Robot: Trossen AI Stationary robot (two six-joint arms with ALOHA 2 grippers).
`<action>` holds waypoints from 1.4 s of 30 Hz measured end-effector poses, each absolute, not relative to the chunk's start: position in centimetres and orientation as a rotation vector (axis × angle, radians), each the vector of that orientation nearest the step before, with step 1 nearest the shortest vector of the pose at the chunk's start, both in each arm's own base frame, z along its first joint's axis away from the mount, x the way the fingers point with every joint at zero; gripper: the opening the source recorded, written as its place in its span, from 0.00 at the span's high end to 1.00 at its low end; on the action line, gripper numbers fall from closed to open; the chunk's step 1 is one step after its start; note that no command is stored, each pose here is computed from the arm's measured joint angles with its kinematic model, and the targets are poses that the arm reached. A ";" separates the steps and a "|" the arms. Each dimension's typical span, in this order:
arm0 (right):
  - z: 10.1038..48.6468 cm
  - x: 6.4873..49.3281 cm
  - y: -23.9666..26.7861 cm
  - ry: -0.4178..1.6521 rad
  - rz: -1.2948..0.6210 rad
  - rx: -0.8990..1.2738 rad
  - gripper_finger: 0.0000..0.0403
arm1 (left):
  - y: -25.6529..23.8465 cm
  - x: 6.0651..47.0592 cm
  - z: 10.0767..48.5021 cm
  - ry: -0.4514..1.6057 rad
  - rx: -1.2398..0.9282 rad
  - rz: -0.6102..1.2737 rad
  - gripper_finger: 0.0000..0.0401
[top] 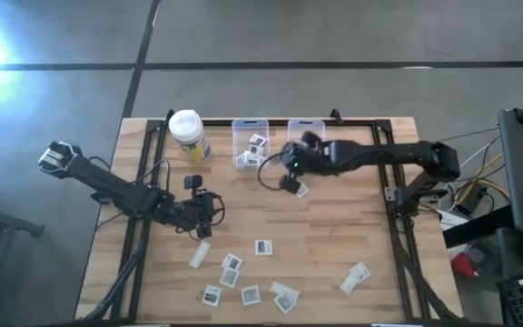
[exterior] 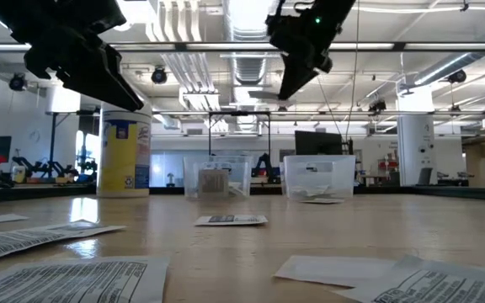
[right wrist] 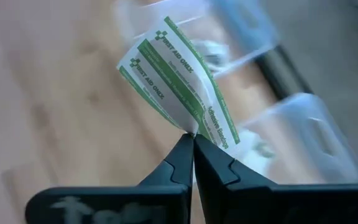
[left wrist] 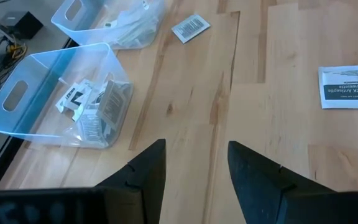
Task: Pick & Place First Aid Supplies
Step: Put the bandage into the right transparent bin
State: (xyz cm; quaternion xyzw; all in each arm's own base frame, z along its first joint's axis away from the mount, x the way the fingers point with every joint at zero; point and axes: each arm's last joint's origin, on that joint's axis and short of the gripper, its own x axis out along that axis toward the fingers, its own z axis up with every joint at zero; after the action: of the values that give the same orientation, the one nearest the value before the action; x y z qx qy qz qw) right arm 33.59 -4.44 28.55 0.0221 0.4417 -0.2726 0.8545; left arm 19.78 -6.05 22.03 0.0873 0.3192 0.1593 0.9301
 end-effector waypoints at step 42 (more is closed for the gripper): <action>20.3 30.4 -14.4 1.171 -0.921 0.596 0.97 | -6.0 19.8 22.0 0.654 0.179 0.326 0.58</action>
State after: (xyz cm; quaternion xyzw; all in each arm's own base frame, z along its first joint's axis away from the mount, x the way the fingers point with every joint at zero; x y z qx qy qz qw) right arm 30.35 -14.38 20.26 0.2669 0.5249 -0.4127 0.6950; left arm 19.79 -6.04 22.03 0.0873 0.3194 0.1590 0.9301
